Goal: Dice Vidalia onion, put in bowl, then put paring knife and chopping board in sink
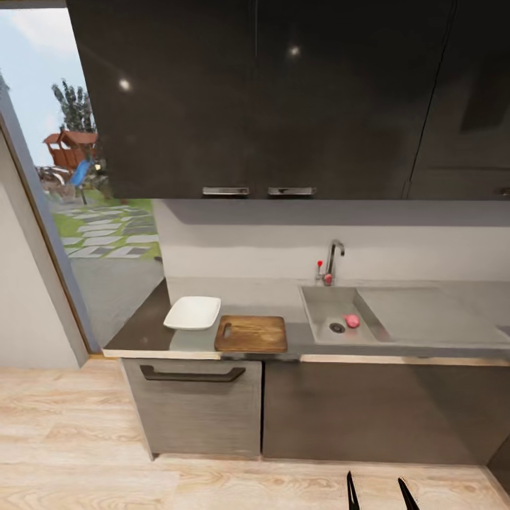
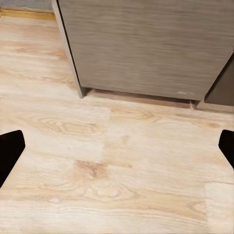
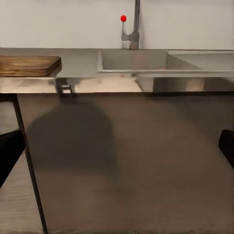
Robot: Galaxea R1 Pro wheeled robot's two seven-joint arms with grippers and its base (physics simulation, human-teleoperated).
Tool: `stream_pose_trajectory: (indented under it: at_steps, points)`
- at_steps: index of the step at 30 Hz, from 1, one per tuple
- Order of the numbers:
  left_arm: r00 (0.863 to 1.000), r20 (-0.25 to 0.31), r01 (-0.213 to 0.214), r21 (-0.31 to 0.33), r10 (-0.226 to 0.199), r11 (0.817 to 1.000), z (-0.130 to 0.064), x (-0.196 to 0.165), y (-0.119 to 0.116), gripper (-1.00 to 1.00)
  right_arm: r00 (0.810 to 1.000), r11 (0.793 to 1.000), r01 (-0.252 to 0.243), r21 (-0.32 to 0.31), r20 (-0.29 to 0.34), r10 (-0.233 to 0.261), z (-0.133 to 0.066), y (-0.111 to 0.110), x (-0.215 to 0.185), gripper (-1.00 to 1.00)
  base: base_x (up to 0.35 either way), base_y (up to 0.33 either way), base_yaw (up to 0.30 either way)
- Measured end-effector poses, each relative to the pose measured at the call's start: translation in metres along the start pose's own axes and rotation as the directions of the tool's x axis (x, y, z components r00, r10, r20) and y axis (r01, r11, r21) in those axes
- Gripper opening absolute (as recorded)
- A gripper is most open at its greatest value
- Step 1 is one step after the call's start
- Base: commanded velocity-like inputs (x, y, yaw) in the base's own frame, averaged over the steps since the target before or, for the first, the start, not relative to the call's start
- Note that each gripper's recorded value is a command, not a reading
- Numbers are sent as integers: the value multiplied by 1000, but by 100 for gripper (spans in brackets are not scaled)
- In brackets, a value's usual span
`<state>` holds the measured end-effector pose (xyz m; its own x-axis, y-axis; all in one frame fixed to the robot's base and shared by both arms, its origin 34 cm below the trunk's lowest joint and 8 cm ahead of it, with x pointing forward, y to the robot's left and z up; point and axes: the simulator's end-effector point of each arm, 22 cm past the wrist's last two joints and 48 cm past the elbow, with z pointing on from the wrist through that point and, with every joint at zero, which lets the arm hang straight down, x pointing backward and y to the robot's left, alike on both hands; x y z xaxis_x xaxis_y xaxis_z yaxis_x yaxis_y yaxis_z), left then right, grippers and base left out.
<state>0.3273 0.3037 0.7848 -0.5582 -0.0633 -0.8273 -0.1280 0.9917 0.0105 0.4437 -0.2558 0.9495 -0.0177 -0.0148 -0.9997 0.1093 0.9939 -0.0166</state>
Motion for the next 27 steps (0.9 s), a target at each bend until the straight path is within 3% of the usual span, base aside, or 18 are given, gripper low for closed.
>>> stream_pose_trajectory:
  at_steps: [27]
  points:
    - [1000, -3, 0, 0, 0, 1000, 0, 1, 0, 100, 1000, 1000, 4, -4, -23, -4, -4, 0, 10, 100, 8, 12, 0]
